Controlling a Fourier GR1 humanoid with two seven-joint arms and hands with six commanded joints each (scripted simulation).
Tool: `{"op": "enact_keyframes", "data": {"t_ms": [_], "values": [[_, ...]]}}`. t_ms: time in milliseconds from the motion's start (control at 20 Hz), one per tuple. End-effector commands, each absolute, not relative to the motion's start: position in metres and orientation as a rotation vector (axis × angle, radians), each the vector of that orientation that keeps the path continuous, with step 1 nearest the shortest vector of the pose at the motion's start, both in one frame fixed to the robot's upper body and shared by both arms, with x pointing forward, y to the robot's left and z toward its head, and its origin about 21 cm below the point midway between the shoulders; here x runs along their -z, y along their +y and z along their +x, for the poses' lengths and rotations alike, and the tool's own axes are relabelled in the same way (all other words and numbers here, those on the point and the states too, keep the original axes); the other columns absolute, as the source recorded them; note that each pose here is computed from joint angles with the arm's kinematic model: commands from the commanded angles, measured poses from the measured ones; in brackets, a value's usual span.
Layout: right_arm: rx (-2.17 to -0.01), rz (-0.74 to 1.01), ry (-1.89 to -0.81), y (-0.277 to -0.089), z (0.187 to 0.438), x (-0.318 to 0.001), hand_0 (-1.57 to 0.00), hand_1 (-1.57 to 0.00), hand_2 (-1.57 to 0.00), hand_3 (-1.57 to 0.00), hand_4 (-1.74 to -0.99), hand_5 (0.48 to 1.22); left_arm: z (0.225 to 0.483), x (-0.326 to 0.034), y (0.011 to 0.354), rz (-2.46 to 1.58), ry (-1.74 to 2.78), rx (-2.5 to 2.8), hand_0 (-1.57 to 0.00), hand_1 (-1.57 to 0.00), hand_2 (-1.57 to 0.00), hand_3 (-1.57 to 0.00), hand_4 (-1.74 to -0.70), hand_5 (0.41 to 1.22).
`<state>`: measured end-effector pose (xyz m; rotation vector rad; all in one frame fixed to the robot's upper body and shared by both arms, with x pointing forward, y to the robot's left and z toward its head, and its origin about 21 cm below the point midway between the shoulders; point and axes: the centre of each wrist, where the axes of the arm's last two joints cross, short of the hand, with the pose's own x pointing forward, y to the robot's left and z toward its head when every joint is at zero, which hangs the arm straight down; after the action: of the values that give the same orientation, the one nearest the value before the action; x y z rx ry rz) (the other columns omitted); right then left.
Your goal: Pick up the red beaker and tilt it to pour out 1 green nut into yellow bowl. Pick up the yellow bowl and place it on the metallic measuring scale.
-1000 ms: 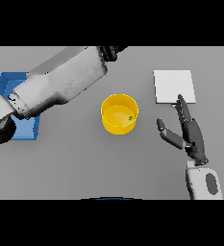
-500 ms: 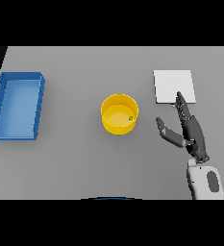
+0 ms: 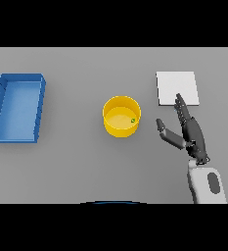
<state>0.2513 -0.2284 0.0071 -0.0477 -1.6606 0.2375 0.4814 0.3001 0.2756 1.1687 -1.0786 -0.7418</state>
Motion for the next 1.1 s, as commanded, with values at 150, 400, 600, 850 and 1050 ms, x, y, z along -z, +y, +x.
{"op": "enact_keyframes", "data": {"t_ms": [150, 400, 600, 850, 1050], "values": [[-0.264, -0.076, -1.665, -0.232, 0.250, -0.005, 0.00, 0.00, 0.00, 0.00, -1.302, 0.671, 0.472, -0.215, 0.329, 1.048, -0.994, 0.554, -1.57, -1.57, -1.57, -1.46, -1.74, 1.221], [-0.279, -0.081, -1.669, -0.232, 0.250, -0.003, 0.00, 0.00, 0.00, 0.00, -1.304, 0.700, 0.453, -0.163, 0.348, 0.963, -0.943, 0.383, -1.57, -1.57, -1.57, -1.51, -1.74, 1.221], [-0.302, -0.078, -1.678, -0.234, 0.247, -0.003, 0.00, 0.00, 0.00, 0.00, -1.309, 0.720, 0.431, -0.148, 0.354, 0.978, -0.960, 0.354, -1.57, -1.57, -1.57, -1.41, -1.74, 1.221], [-0.293, -0.081, -1.668, -0.232, 0.248, -0.003, 0.00, 0.00, 0.00, 0.00, -1.335, 0.725, 0.404, -0.134, 0.347, 0.955, -0.965, 0.304, -1.57, -1.57, -1.57, -1.32, -1.74, 1.146], [-0.299, -0.087, -1.678, -0.230, 0.246, -0.005, 0.00, 0.00, 0.00, 0.00, -1.326, 0.730, 0.392, -0.122, 0.338, 0.899, -0.966, 0.323, -1.57, -1.57, -1.57, -1.27, -1.50, 0.896]]}}
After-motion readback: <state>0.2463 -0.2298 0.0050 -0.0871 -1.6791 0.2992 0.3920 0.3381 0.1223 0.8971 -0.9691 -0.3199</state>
